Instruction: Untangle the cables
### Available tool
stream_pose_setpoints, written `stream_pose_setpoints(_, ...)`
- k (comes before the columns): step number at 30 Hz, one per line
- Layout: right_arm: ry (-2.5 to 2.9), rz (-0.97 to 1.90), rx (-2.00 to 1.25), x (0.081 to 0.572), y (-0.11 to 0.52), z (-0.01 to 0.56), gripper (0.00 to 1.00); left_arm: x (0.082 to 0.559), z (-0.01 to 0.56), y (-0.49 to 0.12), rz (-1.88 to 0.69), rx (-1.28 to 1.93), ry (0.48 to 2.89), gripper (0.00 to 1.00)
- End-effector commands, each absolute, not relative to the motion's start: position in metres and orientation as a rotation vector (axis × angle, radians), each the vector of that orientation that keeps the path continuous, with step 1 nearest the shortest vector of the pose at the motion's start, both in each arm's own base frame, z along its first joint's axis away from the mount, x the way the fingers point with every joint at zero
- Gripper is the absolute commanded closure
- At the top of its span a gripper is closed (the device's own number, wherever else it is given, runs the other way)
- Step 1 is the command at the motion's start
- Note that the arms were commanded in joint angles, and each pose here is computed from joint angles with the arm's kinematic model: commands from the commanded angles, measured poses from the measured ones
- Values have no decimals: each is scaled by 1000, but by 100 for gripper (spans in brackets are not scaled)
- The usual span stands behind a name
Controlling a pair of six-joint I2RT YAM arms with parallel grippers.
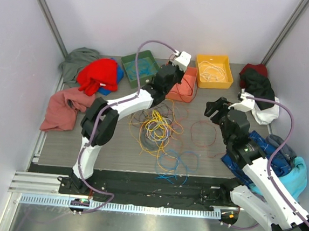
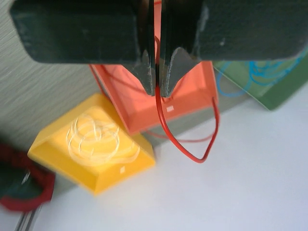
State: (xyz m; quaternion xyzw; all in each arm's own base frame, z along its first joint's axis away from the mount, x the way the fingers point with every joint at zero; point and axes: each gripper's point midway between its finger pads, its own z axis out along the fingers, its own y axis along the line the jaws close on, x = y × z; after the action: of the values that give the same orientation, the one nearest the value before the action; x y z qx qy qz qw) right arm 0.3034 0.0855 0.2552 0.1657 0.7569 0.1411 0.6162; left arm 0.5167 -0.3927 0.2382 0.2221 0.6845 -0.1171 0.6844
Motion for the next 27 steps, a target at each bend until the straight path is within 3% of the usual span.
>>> stream_pose_setpoints(1, 1662, 385, 404, 305, 88, 280, 31, 493, 389, -374, -340, 393, 1318, 100)
stream_pose_setpoints(14, 1622, 429, 413, 295, 86, 295, 32, 435, 538, -338, -427, 322, 1155, 100)
stream_pose_setpoints(27, 1633, 418, 434, 299, 86, 287, 32, 408, 626, -286, -244, 279, 999, 100)
